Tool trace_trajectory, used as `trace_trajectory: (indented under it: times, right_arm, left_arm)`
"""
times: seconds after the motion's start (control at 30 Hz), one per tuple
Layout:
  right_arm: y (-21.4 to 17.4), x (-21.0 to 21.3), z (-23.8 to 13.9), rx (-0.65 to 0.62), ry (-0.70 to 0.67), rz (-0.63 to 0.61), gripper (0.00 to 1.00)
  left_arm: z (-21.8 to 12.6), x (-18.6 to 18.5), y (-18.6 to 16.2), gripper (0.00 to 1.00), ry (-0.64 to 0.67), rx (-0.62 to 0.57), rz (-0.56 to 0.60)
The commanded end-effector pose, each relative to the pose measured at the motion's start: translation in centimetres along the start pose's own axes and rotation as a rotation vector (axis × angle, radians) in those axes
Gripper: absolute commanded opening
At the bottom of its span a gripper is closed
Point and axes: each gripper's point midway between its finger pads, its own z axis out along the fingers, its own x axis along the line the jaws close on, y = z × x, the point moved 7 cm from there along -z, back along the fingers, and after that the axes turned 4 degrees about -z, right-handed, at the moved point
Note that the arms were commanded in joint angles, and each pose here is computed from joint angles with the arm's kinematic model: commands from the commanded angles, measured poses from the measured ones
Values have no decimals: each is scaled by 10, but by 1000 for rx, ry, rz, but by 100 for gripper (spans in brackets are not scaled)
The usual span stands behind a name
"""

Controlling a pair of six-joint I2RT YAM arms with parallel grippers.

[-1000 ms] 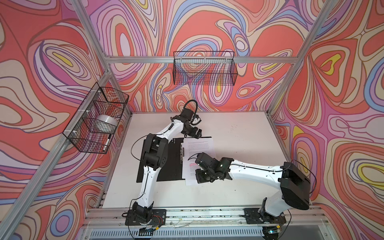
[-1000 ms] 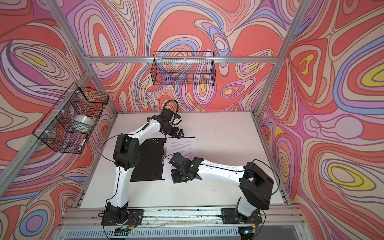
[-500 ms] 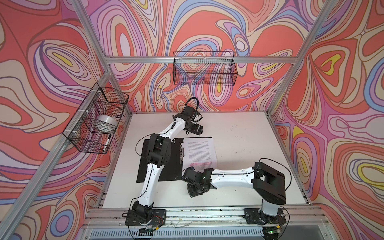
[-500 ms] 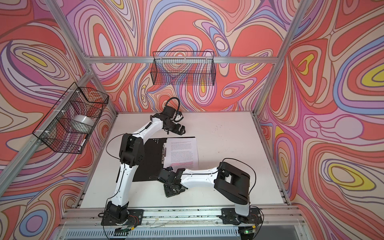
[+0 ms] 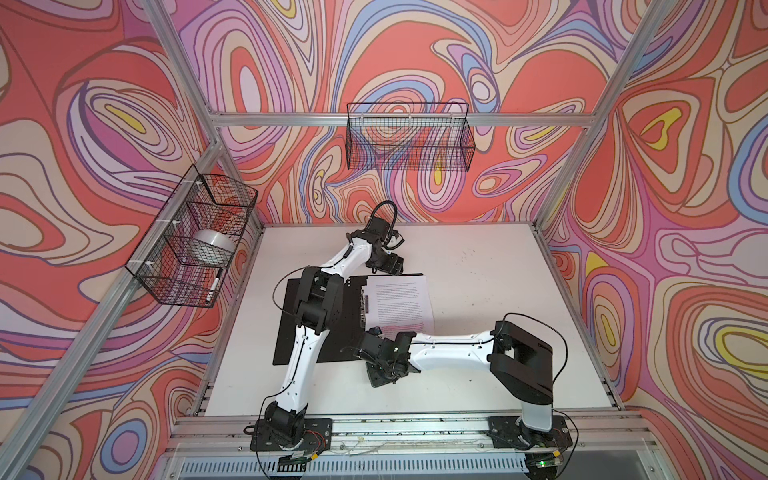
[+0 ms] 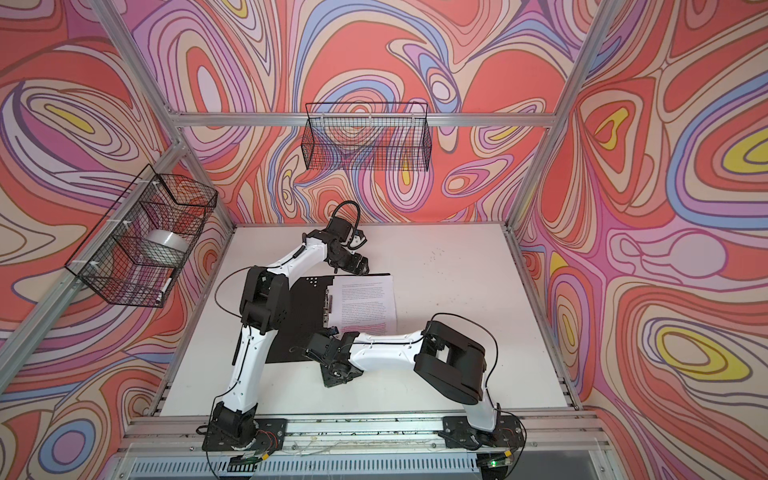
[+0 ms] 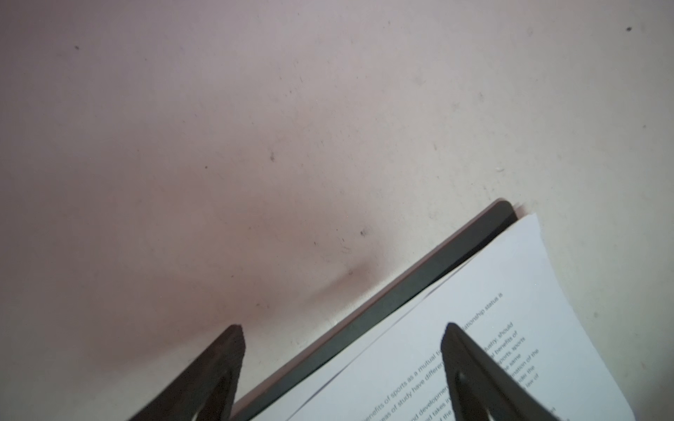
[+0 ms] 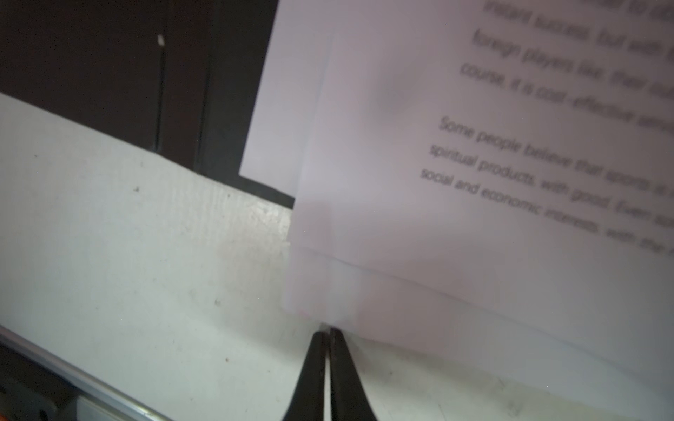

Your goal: Put the files into the folder

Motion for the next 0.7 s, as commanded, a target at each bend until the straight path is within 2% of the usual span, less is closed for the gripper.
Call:
trace_trajectory:
  times: [0.0,0.27,0.67]
  right_arm:
    - [1,-18,16,20,-113,-20,7]
    - [20,-23,14,-7,-106,-22,7]
    - [31,-19,18,-5,-74,-42,7]
  left_arm:
    - [9,1,-11,82,-14,48,-14]
    - [10,1,-21,75,-27,74,-9]
    - [7,3,-32,71,-26,98,-6]
